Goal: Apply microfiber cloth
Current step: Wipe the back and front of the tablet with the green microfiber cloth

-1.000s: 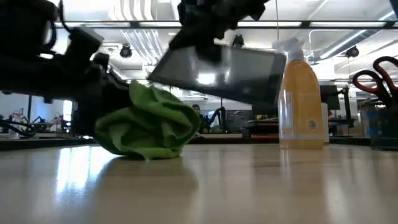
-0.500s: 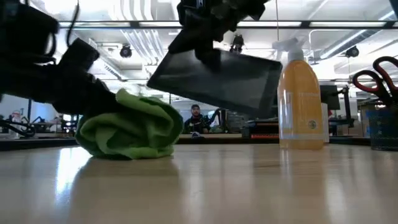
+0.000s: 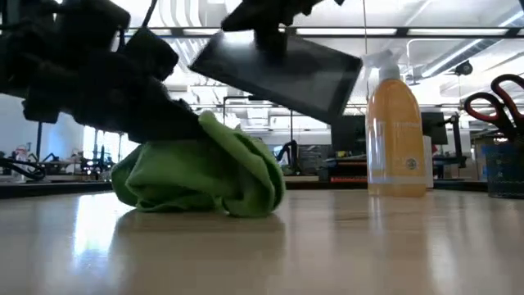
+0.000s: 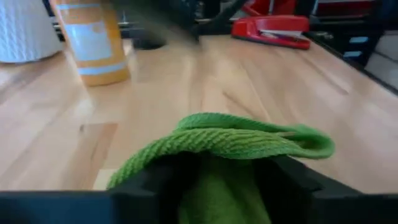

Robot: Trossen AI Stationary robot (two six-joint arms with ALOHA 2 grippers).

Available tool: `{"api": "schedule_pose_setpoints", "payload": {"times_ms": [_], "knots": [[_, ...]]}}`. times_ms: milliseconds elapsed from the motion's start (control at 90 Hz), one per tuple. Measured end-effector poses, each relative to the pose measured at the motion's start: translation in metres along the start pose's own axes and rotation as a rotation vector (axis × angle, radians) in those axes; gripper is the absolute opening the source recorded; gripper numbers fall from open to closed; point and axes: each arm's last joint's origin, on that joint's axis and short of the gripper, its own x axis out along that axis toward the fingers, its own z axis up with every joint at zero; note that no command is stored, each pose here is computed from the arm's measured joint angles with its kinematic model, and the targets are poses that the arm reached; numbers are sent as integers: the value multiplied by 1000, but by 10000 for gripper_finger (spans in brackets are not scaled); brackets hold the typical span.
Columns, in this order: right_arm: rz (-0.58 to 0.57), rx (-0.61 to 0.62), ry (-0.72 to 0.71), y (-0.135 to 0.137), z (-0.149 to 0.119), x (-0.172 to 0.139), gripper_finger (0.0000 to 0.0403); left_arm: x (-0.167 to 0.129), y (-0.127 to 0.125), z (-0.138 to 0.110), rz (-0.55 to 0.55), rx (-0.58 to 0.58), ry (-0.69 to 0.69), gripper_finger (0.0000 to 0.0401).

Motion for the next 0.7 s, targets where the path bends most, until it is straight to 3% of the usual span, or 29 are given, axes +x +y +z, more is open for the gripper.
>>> {"api": "schedule_pose_setpoints", "payload": {"times_ms": [356,700], "knots": [[1,-27,18,-1,-3,5,7,-40,9,20,-13,-137,-119,318],[4,-48,2,0,1,4,7,-52,11,30,-32,-204,-54,369]]}}
